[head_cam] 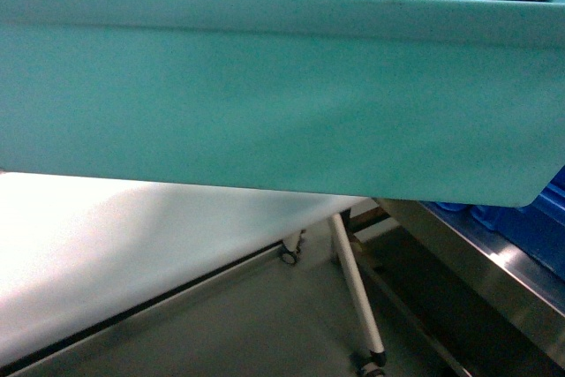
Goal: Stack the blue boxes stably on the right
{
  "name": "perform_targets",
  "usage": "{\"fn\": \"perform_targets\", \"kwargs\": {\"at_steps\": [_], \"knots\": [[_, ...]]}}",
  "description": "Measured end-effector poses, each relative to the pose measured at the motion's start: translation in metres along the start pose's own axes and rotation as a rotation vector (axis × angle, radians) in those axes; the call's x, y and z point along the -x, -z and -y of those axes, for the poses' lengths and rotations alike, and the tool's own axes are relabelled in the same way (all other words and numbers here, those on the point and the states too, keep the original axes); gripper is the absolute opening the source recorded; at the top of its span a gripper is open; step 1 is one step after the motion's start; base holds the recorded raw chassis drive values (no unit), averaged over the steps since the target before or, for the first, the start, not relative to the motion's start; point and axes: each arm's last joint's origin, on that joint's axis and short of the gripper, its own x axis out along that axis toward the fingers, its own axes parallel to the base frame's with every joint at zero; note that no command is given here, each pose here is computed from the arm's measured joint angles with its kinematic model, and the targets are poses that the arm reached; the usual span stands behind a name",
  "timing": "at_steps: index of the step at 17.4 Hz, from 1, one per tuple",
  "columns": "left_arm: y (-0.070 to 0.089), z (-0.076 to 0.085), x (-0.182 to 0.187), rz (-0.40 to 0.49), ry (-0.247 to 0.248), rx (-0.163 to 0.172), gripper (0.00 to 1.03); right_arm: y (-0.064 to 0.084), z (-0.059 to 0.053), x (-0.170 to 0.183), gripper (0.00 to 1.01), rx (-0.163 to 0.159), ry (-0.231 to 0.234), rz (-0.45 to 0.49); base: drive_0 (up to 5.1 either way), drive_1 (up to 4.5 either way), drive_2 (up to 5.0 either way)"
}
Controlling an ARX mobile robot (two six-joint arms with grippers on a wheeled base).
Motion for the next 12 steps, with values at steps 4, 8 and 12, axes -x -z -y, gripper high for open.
{"fn": "perform_targets", "kwargs": {"at_steps": [4,8,12], "knots": [[0.0,0.0001,-0.0001,0.0,0.002,0.0,0.02,0.0,0.0005,0.0001,0.08,-0.001,0.001,-0.001,2.7,-5.92,-2.5],[0.0001,0.0006,0.0004,-0.001,0.002,-0.001,0.02,0.0001,0.0002,0.0,0.08,-0.001,0.001,-0.002,2.7,-5.92,-2.5],[0.0002,0.0006,0.0002,-0.001,0.001,-0.002,0.02,0.0001,0.0005,0.0001,0.08,-0.001,0.001,-0.002,2.7,-5.92,-2.5]]}}
